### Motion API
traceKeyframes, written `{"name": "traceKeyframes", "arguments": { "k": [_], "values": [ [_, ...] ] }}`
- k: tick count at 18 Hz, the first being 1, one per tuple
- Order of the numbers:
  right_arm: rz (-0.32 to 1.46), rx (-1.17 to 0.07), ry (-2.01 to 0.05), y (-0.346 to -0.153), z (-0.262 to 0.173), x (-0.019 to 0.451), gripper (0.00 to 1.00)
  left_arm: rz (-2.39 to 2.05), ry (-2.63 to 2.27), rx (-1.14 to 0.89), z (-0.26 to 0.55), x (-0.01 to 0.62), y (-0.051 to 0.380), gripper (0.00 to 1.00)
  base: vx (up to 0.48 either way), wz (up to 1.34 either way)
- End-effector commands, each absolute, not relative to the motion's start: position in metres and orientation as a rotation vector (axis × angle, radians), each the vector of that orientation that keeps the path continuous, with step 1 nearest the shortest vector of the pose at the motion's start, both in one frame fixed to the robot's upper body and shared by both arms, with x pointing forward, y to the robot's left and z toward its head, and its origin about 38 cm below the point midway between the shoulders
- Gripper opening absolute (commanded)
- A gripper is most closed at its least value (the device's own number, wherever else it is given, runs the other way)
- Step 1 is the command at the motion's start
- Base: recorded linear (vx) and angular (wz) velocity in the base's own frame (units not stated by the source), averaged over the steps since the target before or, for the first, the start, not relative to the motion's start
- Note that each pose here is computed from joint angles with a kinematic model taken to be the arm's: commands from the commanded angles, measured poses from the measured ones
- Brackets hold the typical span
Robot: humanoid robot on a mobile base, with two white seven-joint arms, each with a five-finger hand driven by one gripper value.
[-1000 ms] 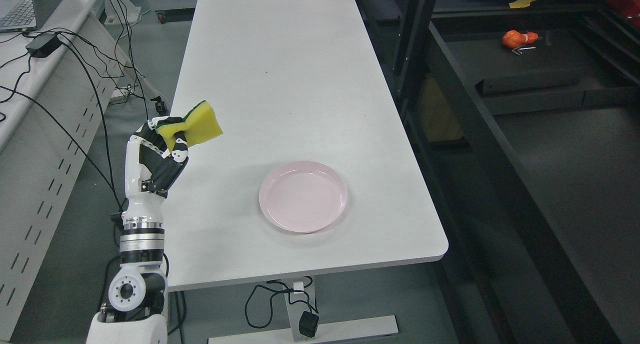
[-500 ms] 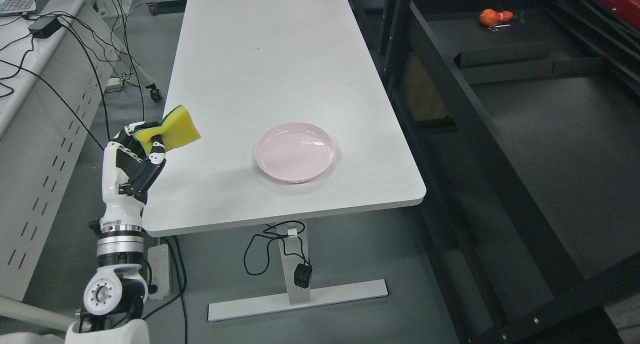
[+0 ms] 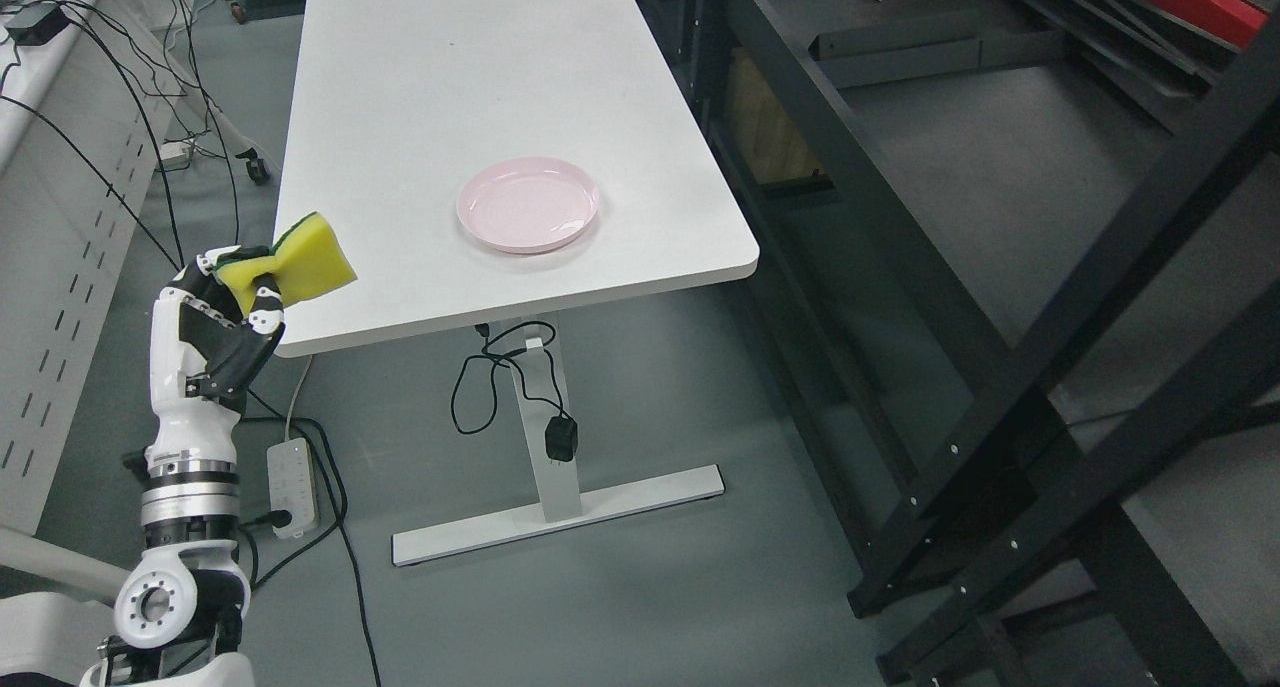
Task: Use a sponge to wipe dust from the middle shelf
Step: 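Turn toward the metal shelf holding the sponge in the left hand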
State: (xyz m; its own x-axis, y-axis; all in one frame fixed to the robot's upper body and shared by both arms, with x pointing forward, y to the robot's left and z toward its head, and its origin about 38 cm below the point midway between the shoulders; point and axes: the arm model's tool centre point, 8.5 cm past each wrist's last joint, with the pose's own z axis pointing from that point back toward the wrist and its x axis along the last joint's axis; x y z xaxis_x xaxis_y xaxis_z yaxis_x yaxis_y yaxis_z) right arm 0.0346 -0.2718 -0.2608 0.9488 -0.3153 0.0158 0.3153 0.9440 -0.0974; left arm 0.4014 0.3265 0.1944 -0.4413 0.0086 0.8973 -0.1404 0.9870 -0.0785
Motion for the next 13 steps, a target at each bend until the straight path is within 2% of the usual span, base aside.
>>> {"name": "traceKeyframes", "arguments": {
  "k": [1,8,10,13],
  "values": [
    [-0.322,-0.118,-0.019,-0.284,-0.26,0.04,1.0,0.149,-2.039,0.134,0.2,0.392,0.341,0.0,-0.349,-0.18],
    [-0.321,-0.118,-0.019,-0.284,-0.26,0.04,1.0,0.078,-2.055,0.051,0.203,0.399,0.318,0.0,-0.308,-0.62],
    [-0.322,-0.118,-0.021,-0.284,-0.26,0.041,1.0,0.003,-2.091,-0.018,0.212,0.408,0.29,0.0,-0.281,-1.11],
    [-0.322,-0.118,-0.021,-0.284,-0.26,0.041,1.0,-0.203,-2.148,-0.164,0.215,0.408,0.222,0.0,-0.227,-1.15]
  ]
}}
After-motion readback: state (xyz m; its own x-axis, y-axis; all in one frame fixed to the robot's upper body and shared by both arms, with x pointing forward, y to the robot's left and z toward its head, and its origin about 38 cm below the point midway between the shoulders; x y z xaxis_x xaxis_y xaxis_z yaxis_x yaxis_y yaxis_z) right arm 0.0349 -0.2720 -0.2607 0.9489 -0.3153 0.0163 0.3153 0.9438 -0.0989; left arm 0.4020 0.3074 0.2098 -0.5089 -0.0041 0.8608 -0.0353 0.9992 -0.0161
